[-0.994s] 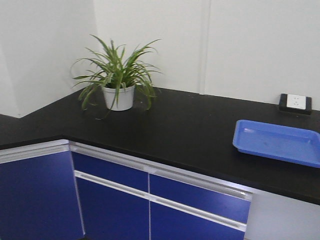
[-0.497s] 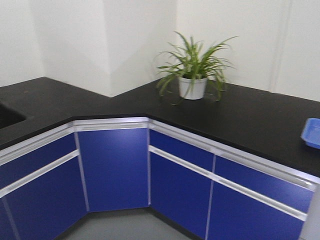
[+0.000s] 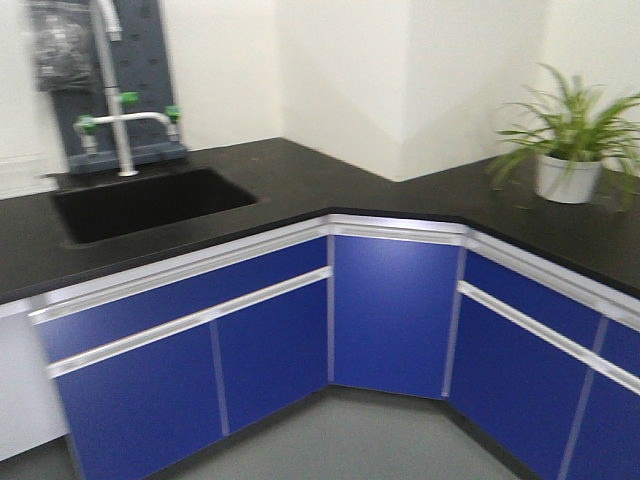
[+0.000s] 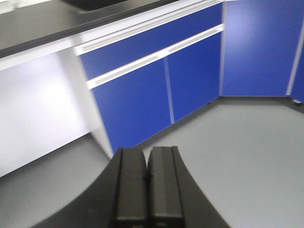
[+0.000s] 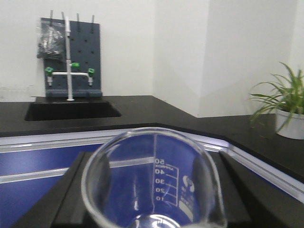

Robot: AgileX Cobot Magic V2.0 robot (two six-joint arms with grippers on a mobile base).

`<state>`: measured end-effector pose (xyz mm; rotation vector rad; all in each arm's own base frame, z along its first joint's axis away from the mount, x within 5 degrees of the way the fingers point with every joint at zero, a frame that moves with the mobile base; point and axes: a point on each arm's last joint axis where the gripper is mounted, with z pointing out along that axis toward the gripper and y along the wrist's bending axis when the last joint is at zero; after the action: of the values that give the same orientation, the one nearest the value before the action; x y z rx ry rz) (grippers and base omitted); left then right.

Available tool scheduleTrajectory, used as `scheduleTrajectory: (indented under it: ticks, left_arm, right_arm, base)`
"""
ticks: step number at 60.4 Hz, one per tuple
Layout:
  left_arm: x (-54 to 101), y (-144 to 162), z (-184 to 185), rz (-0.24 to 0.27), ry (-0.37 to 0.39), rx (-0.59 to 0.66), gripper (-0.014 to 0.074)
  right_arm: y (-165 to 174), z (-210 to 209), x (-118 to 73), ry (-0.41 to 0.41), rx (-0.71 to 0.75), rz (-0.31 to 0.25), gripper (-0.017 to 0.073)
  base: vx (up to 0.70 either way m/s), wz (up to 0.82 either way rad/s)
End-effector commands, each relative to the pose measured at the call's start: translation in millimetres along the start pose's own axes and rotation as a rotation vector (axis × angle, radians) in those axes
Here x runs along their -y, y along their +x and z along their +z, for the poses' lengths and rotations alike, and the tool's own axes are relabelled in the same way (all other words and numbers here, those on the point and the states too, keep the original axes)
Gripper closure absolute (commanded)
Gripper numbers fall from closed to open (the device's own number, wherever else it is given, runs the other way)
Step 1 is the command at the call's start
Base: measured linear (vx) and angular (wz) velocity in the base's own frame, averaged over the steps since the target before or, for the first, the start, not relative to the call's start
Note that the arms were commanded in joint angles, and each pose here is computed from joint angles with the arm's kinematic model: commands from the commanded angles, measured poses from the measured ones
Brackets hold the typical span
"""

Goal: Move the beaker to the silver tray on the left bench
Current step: 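Drive the base to the bench with the silver tray, beaker held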

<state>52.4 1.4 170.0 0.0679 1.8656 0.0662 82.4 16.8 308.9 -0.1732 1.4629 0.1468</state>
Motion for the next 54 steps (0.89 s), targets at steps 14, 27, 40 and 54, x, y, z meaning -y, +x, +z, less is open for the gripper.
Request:
scheduleTrajectory:
  ticks: [14,27,40,54]
  left_arm:
    - [0.7,-0.8,1.5,-0.003,0.006,0.063,0.0592]
    - [0.7,-0.8,1.5,-0.003,0.006,0.063,0.0592]
    - [0.7,-0.8,1.5,-0.003,0.006,0.063,0.0592]
    - [0.7,-0.8,1.5,-0.003,0.006,0.063,0.0592]
  right_arm:
    - [-9.4,1.4,0.7,0.006,0.020,-0.013,0.0571]
    - [-9.4,1.4,0.7,0.006,0.020,-0.013,0.0571]
    - [-9.4,1.4,0.7,0.006,0.020,-0.013,0.0571]
    - [-9.4,1.4,0.7,0.006,0.020,-0.013,0.0571]
  base:
    - [-0.14,0.63]
    - [-0.06,0.59]
    - [0.05,0.50]
    - [0.15,0.50]
